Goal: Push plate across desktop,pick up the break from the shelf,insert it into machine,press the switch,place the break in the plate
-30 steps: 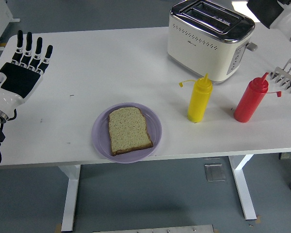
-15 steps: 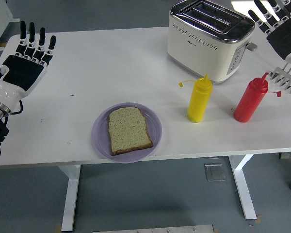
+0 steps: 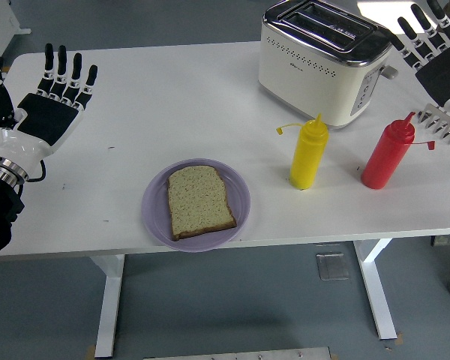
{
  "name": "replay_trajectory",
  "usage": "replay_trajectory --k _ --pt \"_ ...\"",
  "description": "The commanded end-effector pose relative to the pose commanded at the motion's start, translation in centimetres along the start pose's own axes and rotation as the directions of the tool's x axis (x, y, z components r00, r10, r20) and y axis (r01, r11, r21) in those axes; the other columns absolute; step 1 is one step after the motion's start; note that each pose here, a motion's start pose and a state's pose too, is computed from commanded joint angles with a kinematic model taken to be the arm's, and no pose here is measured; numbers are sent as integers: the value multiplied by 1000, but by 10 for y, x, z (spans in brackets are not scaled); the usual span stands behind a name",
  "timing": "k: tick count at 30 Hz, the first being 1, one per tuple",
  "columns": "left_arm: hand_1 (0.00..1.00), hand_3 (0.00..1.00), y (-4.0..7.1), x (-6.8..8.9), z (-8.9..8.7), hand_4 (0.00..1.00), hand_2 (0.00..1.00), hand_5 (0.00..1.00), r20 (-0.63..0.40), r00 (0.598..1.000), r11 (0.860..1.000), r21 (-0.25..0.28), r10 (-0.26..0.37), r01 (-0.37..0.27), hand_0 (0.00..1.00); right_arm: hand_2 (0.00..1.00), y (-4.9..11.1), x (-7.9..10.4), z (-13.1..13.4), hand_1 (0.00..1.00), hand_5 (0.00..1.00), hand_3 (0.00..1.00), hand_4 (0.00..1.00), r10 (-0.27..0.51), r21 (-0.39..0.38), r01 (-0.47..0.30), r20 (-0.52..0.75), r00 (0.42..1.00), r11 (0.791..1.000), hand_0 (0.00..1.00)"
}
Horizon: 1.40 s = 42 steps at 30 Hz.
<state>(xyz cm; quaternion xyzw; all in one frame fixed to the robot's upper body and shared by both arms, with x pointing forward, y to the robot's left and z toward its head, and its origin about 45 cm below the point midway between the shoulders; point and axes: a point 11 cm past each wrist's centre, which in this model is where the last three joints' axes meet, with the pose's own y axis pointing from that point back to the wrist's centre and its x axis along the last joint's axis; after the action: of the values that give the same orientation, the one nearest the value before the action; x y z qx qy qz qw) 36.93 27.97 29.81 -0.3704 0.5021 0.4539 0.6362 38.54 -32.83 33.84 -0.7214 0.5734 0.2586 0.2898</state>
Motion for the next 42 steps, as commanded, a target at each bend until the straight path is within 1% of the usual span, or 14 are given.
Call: replay_trajectory --k 10,16,25,31,42 --pt "744 738 0 6 3 762 718 998 -23 1000 1000 -8 12 -12 801 748 3 6 -3 774 463 740 712 17 10 -17 17 1000 1000 827" --pt "745 744 -1 7 4 764 720 998 -28 1000 1000 -9 13 -13 802 749 3 8 -2 773 458 740 708 26 9 -26 29 999 1000 826" --pt "746 746 0 7 7 772 723 998 -28 1000 1000 -21 14 -14 802 749 1 6 -1 773 454 740 704 22 9 -22 31 999 1000 825" --pt "747 749 -1 7 7 777 725 998 -27 1000 1000 -21 12 -12 803 748 1 6 0 770 452 738 703 21 7 -22 33 999 1000 825" --pt "747 752 -2 0 6 780 728 998 -15 1000 1000 -20 -3 3 803 747 0 5 4 770 447 738 700 21 -3 -21 40 999 1000 822"
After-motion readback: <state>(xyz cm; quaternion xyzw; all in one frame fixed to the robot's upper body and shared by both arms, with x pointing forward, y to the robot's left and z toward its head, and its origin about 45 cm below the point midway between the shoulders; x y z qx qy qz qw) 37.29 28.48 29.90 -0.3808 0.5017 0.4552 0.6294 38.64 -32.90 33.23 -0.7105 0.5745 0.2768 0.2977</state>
